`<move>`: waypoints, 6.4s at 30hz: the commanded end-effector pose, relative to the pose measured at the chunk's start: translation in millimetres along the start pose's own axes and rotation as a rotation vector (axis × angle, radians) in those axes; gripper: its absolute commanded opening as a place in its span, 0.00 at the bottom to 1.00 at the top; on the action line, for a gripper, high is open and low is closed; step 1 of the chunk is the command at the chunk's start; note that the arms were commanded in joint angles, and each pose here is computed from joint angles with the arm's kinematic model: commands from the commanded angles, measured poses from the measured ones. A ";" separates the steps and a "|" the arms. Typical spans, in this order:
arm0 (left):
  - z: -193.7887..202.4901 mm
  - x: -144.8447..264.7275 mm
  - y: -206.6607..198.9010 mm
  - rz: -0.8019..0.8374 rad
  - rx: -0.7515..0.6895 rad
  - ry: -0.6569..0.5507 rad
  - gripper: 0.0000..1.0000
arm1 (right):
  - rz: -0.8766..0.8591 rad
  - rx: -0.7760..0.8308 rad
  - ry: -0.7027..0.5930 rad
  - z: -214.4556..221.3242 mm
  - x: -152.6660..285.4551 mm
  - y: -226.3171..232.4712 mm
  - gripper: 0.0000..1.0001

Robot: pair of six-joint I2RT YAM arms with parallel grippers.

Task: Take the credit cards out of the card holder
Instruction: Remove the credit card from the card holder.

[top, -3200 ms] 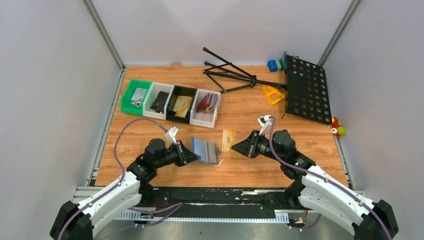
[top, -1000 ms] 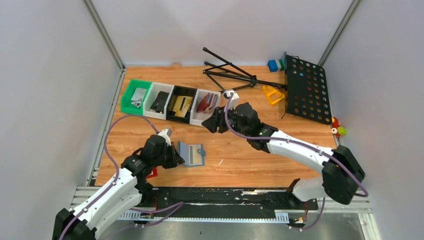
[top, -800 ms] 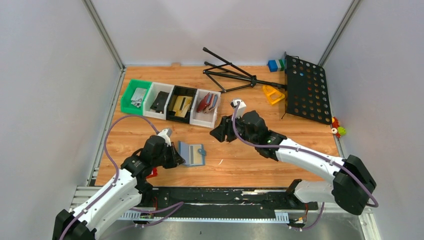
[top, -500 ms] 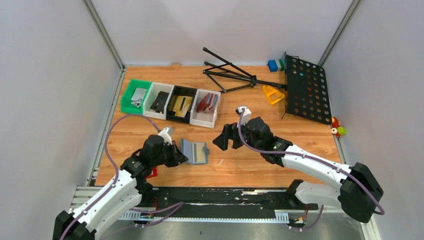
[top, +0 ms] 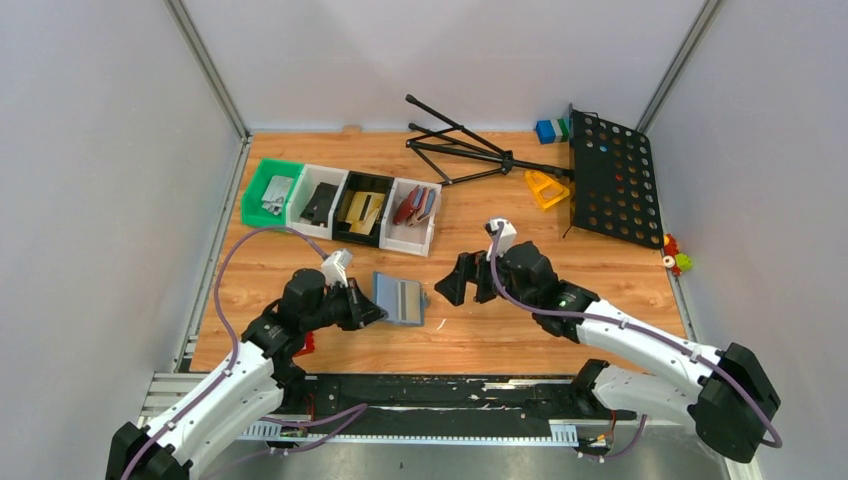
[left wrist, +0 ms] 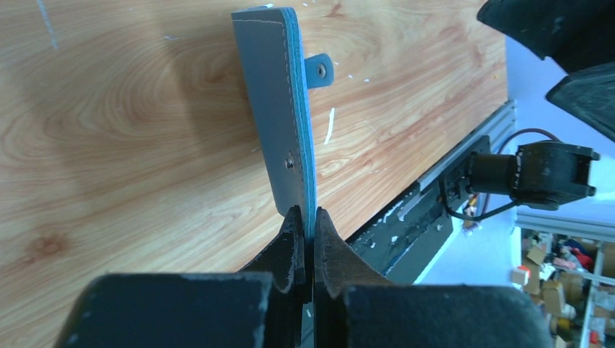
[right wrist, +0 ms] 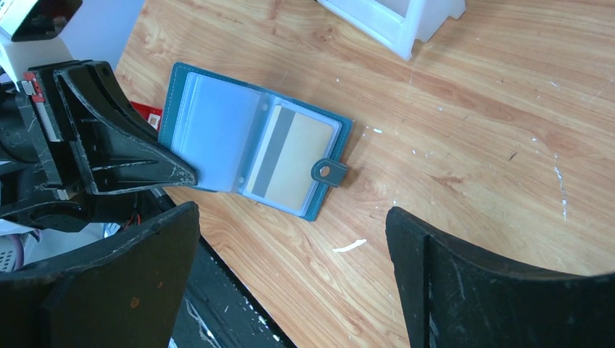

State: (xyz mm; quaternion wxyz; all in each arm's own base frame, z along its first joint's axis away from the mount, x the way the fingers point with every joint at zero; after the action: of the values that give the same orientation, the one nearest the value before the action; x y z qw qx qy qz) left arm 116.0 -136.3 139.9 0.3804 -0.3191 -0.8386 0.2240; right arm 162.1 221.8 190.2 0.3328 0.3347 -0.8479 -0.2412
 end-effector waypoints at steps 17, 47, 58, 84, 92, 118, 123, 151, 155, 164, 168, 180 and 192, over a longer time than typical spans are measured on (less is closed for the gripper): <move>-32.8 4.6 -49.5 0.386 0.074 -0.148 0.00 | -0.125 -0.054 -0.049 16.1 36.1 -1.3 1.00; -50.6 11.0 -72.7 0.576 0.130 -0.203 0.00 | -0.235 -0.236 -0.069 26.7 47.5 -10.9 1.00; -51.8 16.1 -78.0 0.632 0.139 -0.213 0.00 | -0.310 -0.284 -0.088 18.7 47.4 -4.3 0.99; -50.3 25.3 -83.7 0.737 0.134 -0.250 0.00 | -0.460 -0.428 -0.068 8.0 40.7 3.7 0.77; -50.3 26.9 -84.4 0.748 0.137 -0.263 0.00 | -0.532 -0.439 -0.056 -2.1 37.5 15.0 0.72; -31.3 6.3 -60.1 0.587 0.089 -0.209 0.10 | -0.445 -0.407 -0.052 5.6 42.3 6.4 0.00; -29.2 3.5 -59.2 0.577 0.087 -0.196 0.10 | -0.443 -0.407 -0.045 6.3 41.1 5.9 0.00; -20.7 -11.0 -47.9 0.461 0.166 -0.163 0.75 | -0.434 -0.374 -0.006 0.4 40.3 12.3 0.00; -18.6 -14.2 -45.2 0.448 0.173 -0.147 0.67 | -0.447 -0.373 0.012 2.1 40.2 12.7 0.00; -21.2 -15.6 -45.9 0.449 0.156 -0.156 0.00 | -0.400 -0.359 0.009 7.1 42.0 6.5 0.36; -21.5 -13.3 -46.8 0.454 0.163 -0.165 0.00 | -0.382 -0.345 -0.009 3.7 45.4 7.5 0.51; -18.1 -15.3 -44.9 0.471 0.145 -0.158 0.00 | -0.327 -0.360 0.027 12.3 41.0 -1.2 0.49; -11.9 -17.2 -41.2 0.493 0.142 -0.161 0.00 | -0.171 -0.359 0.017 35.3 39.8 -31.1 0.77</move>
State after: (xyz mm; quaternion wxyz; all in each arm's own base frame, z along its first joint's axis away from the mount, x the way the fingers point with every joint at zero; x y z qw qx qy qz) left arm 120.0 -174.9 152.9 0.3122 -0.4341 -0.7460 0.3968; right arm 126.5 182.8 173.3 0.3735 0.3601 -0.7430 -0.4228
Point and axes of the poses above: each gripper's point midway between its finger pads, its own x axis back along the fingers, its own y axis along the line the jaws close on, z = x × y, the point moved 8 cm from there along x, back along the fingers, and after that the axes turned 8 degrees about -x, right-handed, at the moved point
